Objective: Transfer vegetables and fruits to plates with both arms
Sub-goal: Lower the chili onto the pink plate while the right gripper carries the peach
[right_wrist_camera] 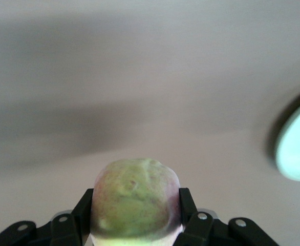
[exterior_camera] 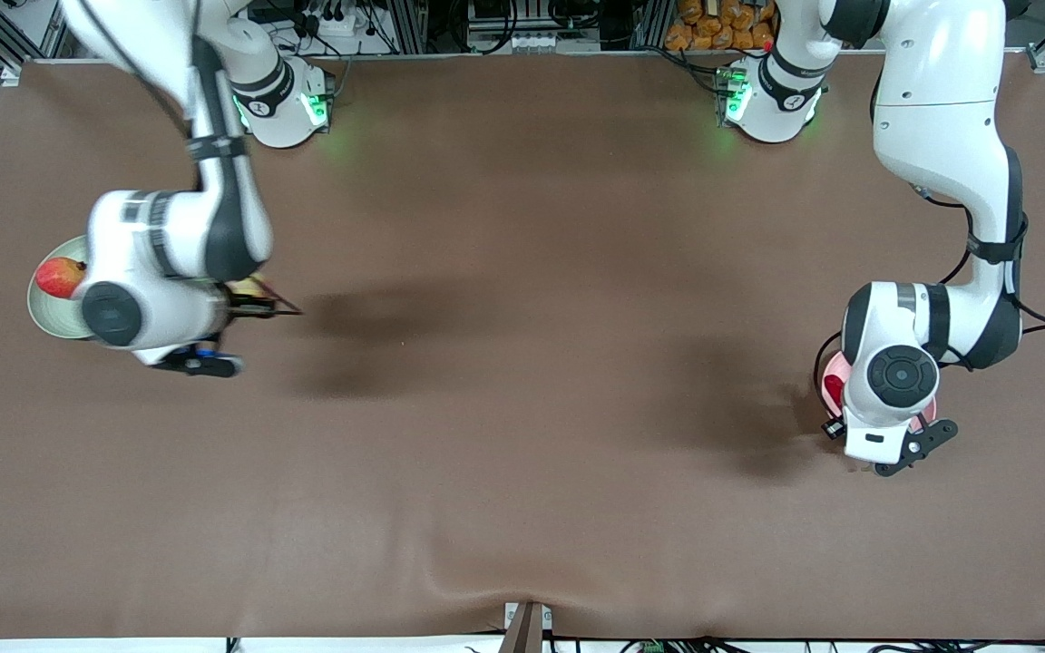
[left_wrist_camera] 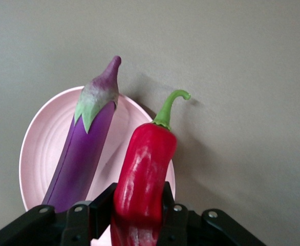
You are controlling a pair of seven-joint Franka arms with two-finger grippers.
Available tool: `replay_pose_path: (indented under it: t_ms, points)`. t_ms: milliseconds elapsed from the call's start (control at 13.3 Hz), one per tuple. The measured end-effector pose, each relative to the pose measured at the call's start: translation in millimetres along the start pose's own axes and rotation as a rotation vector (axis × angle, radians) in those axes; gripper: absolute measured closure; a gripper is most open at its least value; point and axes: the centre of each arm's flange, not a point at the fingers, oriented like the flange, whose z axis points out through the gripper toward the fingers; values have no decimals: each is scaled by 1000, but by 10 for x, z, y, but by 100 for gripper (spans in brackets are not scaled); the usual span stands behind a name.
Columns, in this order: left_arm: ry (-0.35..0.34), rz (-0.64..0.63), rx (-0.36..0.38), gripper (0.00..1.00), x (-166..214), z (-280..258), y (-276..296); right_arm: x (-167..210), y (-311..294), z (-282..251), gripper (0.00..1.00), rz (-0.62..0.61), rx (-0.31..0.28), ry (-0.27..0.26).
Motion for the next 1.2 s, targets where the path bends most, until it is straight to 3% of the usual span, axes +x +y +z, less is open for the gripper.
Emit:
replay_pose_path:
  t_ms: [376,601,827,1052,1202]
  points:
    - [41,3,10,63,-63,168,-163,17,1849,255,31,-172,56,41]
    - [43,-4,9,63,-40,225,-258,31,2508,557,31,-241,29,76]
    - [43,-9,8,35,-24,225,-297,67,2846,1035,31,-245,-47,116]
    - [52,-12,-3,3,-5,149,-300,48,2864,1358,31,-239,-56,92]
    - [68,-18,-21,0,36,20,-314,68,2858,1447,31,-234,-33,92]
